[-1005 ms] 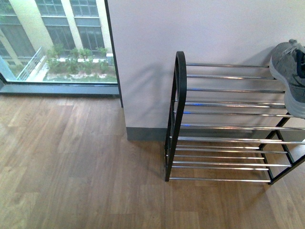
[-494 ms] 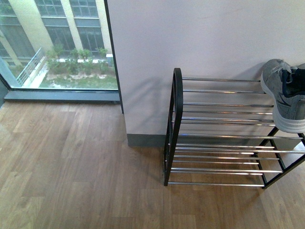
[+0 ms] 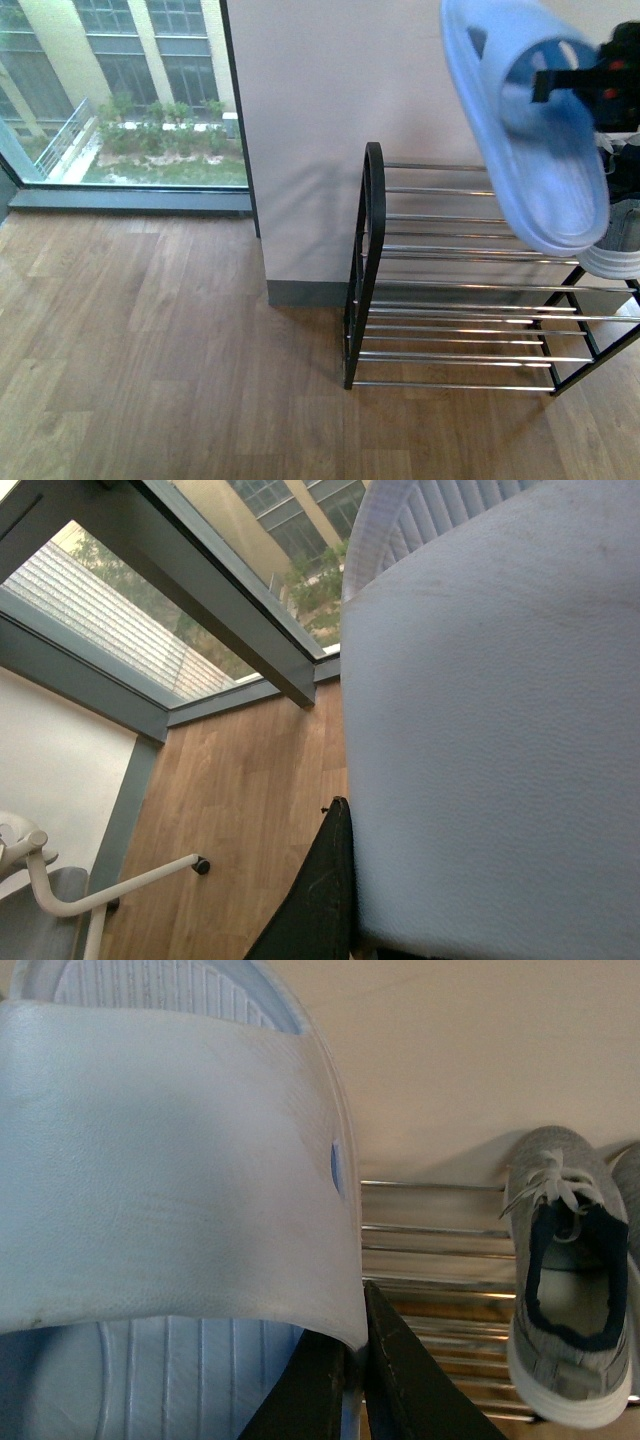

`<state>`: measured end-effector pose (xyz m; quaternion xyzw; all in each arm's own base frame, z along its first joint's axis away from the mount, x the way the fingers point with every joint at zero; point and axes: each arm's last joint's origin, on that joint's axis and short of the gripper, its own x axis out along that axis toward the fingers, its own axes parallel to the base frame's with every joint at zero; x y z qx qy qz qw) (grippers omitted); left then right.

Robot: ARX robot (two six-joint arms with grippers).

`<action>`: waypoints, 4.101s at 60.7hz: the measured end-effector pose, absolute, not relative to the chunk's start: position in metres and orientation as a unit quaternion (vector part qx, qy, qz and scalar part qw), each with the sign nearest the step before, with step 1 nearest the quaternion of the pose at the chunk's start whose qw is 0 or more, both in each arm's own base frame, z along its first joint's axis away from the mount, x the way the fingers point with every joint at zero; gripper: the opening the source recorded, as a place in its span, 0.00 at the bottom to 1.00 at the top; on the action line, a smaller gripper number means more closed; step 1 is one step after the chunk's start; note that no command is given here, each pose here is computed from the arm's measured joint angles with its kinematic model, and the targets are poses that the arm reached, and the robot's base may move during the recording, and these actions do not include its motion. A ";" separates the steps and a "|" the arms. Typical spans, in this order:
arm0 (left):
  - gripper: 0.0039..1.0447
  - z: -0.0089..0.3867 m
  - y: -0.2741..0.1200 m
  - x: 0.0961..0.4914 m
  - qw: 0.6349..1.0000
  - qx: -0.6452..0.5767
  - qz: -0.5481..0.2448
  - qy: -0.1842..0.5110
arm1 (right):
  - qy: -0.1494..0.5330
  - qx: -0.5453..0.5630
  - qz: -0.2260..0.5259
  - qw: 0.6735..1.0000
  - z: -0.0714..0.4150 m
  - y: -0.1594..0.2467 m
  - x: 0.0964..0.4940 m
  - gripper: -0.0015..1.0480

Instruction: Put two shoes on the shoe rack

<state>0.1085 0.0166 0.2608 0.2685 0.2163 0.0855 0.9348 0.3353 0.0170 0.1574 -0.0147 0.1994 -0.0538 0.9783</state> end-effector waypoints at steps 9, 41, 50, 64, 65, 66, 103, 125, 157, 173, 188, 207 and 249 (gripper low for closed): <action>0.02 0.261 0.017 0.109 0.935 0.268 0.085 0.216 | 0.240 -0.077 -0.078 0.964 0.126 0.015 0.376 0.02; 0.02 0.261 0.017 0.109 0.935 0.268 0.085 0.216 | 0.317 -0.159 -0.170 0.920 0.045 -0.031 0.462 0.02; 0.02 0.261 0.017 0.109 0.935 0.268 0.085 0.216 | 0.328 -0.162 -0.206 0.907 0.029 -0.048 0.473 0.02; 0.02 0.261 0.017 0.109 0.935 0.268 0.085 0.216 | 0.344 -0.145 -0.212 0.903 0.019 -0.054 0.484 0.02; 0.02 0.261 0.017 0.109 0.935 0.268 0.085 0.216 | 0.345 -0.143 -0.212 0.903 0.019 -0.055 0.484 0.02; 0.02 0.261 0.017 0.109 0.935 0.268 0.085 0.216 | 0.344 -0.140 -0.213 0.904 0.018 -0.055 0.485 0.02; 0.02 0.261 0.017 0.109 0.935 0.268 0.085 0.216 | 0.251 -0.042 -0.123 0.959 0.092 -0.030 0.424 0.90; 0.02 0.261 0.017 0.109 0.935 0.269 0.085 0.216 | 0.182 0.044 -0.023 0.982 0.168 -0.024 0.275 0.91; 0.02 0.261 0.017 0.109 0.935 0.269 0.085 0.216 | 0.052 0.065 -0.030 0.996 0.177 -0.051 0.170 0.84; 0.02 0.261 0.017 0.109 0.935 0.269 0.085 0.216 | -0.001 0.008 -0.005 1.000 0.169 -0.029 0.151 0.41; 0.02 0.261 0.017 0.109 0.935 0.268 0.086 0.216 | -0.001 0.002 -0.004 1.000 0.167 -0.017 0.139 0.01; 0.02 0.261 0.017 0.109 0.935 0.268 0.085 0.216 | -0.008 0.002 0.001 1.000 0.172 -0.001 0.127 0.02; 0.02 0.261 0.017 0.109 0.935 0.268 0.085 0.216 | -0.010 0.002 -0.001 1.000 0.172 0.000 0.107 0.02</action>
